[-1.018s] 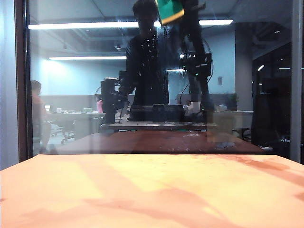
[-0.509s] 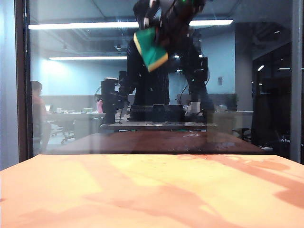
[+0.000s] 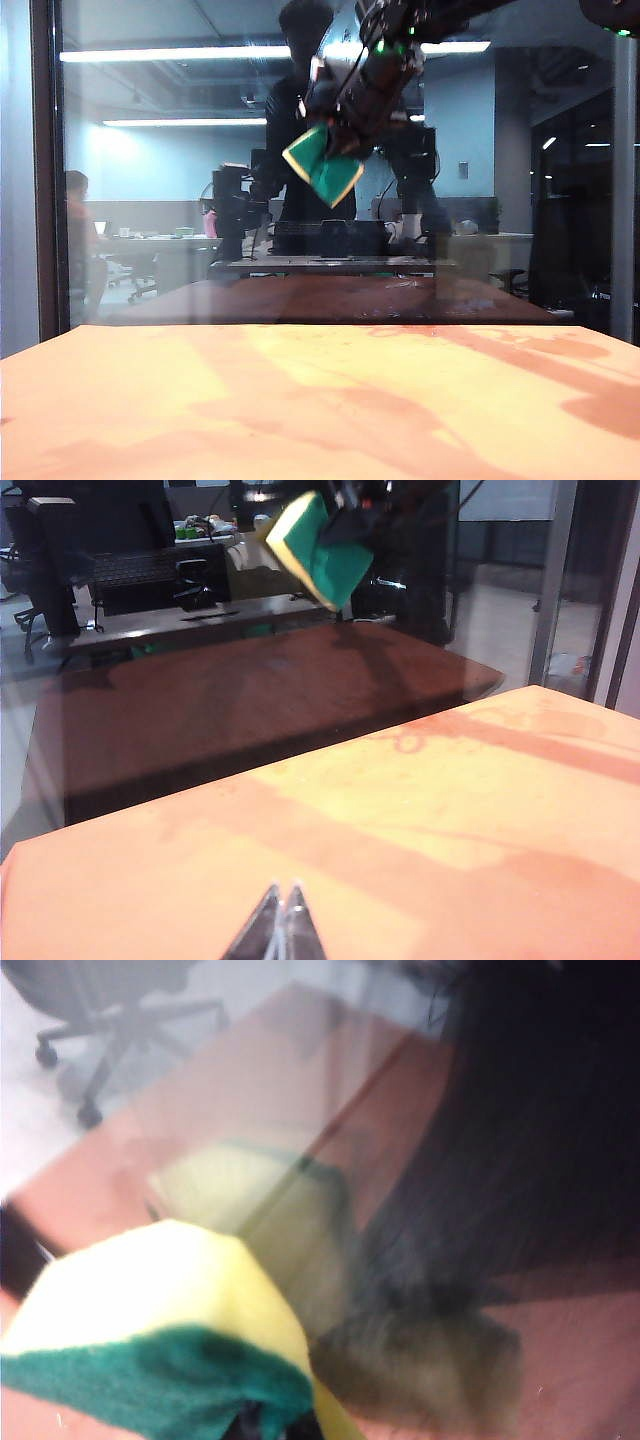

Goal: Pick up the sponge from the table, wipe the water off the glass, and finally place the sponge back on the table.

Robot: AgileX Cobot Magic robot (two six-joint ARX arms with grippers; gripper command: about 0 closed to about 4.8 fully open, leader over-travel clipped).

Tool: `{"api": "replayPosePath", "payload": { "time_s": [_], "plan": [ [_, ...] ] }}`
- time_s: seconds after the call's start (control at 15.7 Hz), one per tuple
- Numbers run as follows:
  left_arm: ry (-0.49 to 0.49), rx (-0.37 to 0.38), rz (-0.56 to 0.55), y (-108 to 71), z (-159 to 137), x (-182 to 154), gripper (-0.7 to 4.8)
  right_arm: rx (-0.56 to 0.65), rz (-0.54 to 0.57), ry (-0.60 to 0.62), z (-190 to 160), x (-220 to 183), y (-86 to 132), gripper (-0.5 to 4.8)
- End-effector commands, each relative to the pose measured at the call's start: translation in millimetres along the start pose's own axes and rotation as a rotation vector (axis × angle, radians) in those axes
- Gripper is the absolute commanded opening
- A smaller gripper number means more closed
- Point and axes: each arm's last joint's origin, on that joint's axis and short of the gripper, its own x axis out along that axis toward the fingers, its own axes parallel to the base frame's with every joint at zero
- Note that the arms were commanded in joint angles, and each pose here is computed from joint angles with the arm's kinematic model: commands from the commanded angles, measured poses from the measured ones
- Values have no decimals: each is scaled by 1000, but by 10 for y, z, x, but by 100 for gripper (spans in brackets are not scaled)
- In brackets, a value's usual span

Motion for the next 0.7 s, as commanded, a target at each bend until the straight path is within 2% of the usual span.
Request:
{"api": "replayPosePath", "payload": {
  "time_s": [0.06,0.51,0.7],
  "plan": [
    [-8,4,-3,0,17,-1,-6,-14,-31,-179,373,-302,-12,-9],
    [-7,4,-2,0,15,-1,-6,-32,-99,-483,921,-979,-14,-9],
    [-7,4,-2,0,15,-1,-6,-32,-96,-472,913,-987,-12,-9]
  ]
}}
